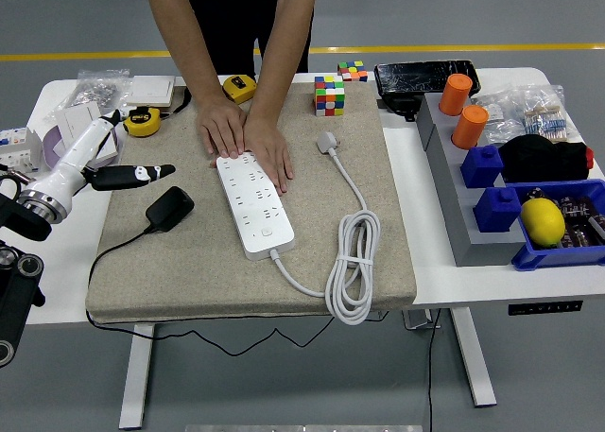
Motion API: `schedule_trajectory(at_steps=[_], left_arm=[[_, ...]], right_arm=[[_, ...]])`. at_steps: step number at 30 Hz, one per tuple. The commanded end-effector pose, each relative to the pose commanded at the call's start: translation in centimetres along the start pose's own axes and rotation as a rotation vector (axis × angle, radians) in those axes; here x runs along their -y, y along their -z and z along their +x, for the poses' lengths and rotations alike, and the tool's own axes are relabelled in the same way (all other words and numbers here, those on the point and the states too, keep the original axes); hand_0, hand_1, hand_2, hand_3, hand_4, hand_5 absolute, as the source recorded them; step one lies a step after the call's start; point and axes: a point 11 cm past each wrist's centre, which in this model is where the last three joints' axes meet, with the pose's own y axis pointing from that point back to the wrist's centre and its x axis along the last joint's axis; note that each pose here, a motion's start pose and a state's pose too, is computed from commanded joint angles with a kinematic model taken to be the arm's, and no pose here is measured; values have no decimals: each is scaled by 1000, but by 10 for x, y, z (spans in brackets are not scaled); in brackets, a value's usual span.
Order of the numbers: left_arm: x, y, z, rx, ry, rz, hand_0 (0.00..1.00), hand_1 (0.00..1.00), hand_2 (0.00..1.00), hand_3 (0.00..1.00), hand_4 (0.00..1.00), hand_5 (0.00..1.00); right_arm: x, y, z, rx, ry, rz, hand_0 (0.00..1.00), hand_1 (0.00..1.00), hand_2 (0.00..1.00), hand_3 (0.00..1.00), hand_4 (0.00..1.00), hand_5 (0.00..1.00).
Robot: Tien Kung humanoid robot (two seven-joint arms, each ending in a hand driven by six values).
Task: Pick up the plug,place it near the board,insert it into the board,press the button
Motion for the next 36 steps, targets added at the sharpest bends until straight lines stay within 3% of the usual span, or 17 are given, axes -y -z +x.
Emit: schedule_trajectory(at_steps=[7, 15, 21, 29, 30, 35, 36], left_arm=[[6, 7, -19, -34, 36, 20, 998, 998, 958, 905, 998, 403], [13, 33, -36, -93, 52, 95, 998, 998, 977, 911, 998, 413], [14, 45, -44, -69, 59, 132, 998, 998, 971, 911, 998, 416], [14, 47, -47, -1, 54, 137, 998, 998, 941, 899, 998, 385], [14, 47, -47, 11, 53, 137, 998, 932, 841, 839, 998, 283], [15, 51, -47, 73, 33, 142, 998, 932, 841, 839, 998, 283], [15, 52, -46, 80, 29, 145, 955, 856, 744, 771, 998, 209]], right_arm=[[0, 1, 0, -1, 0, 0, 983, 925, 869, 864, 998, 998], [0, 2, 0, 3, -3, 5, 982, 925, 867, 864, 998, 998], [0, 1, -1, 5, 0, 3, 981, 926, 867, 863, 998, 998], [0, 2, -1, 6, 0, 4, 981, 925, 867, 864, 998, 998], [0, 2, -1, 6, 0, 4, 980, 925, 866, 862, 998, 998], [0, 3, -1, 7, -1, 6, 980, 925, 866, 862, 998, 998], [0, 3, 0, 8, -2, 6, 979, 925, 865, 862, 998, 998]])
